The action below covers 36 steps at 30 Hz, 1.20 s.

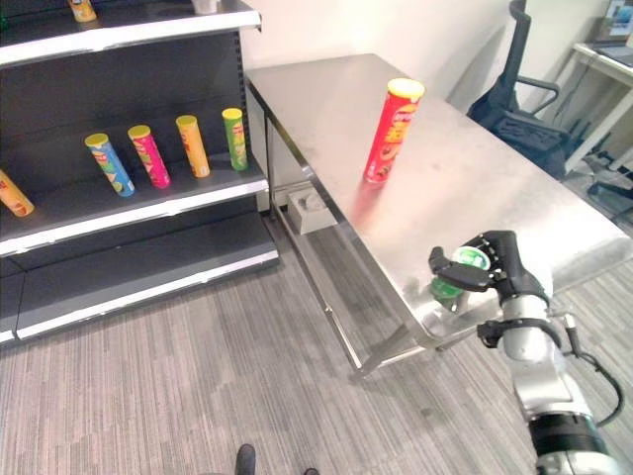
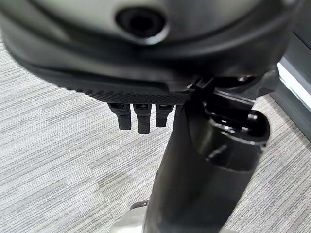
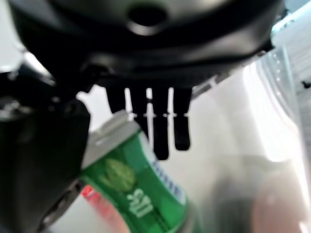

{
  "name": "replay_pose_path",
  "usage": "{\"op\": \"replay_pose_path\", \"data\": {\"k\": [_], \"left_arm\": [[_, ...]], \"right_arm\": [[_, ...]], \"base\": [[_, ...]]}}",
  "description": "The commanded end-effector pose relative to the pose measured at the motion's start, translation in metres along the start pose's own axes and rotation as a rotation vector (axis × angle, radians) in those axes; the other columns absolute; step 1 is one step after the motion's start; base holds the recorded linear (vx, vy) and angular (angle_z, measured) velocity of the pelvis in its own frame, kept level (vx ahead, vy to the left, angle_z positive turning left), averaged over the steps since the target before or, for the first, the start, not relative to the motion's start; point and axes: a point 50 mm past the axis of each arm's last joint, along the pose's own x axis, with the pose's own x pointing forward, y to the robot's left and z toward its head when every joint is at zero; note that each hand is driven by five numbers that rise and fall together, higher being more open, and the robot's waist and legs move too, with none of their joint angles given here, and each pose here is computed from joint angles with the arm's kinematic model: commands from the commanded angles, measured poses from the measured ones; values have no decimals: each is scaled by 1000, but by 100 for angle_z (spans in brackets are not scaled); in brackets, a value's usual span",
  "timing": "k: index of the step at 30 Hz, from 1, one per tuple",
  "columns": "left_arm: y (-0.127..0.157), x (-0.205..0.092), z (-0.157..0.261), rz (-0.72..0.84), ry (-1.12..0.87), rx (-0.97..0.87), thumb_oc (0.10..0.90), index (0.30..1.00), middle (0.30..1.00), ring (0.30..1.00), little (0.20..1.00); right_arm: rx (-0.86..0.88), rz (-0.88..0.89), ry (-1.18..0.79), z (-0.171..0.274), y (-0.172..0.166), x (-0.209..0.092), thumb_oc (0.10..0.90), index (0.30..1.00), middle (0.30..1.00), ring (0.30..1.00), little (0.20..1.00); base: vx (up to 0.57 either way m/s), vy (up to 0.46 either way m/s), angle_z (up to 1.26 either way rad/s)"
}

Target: Put the goods on the table back onto the shelves and tidy them up.

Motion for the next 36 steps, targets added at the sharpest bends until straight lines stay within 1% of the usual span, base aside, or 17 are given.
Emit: {"op": "replay_pose_path", "data": {"k": [1,9,12,18,22,29,36], "left_arm": [[21,5,16,73,-31,35,800,900,900,900,900],[23,6,23,75,-60,37,800,900,900,900,900],[23,6,25,71,-68,43,800,900,900,900,900],[23,6,29,52,-92,52,800,900,900,900,900],[22,6,30,37,-101,67,800,900,900,900,900],[20,5,29,25,-98,79,800,900,900,900,900],[19,6,26,22,-83,94,800,900,900,900,900]], "right_arm": [[-80,-273,-245,55,-75,18,400,300,300,300,300],[-101,-339,-289,65,-96,13,400,300,300,300,300],[-78,-352,-328,75,-105,13,400,300,300,300,300],[-53,-323,-489,114,-126,11,400,300,300,300,300],[-69,-321,-548,129,-136,10,400,300,300,300,300],[-35,-324,-600,143,-143,9,400,300,300,300,300],[-18,-342,-609,146,-147,10,400,300,300,300,300]], "base": [[-2,-32,5],[-3,-42,1],[-16,-55,0],[-5,-55,0],[-2,-47,3],[-3,-44,1],[0,-4,0]]}}
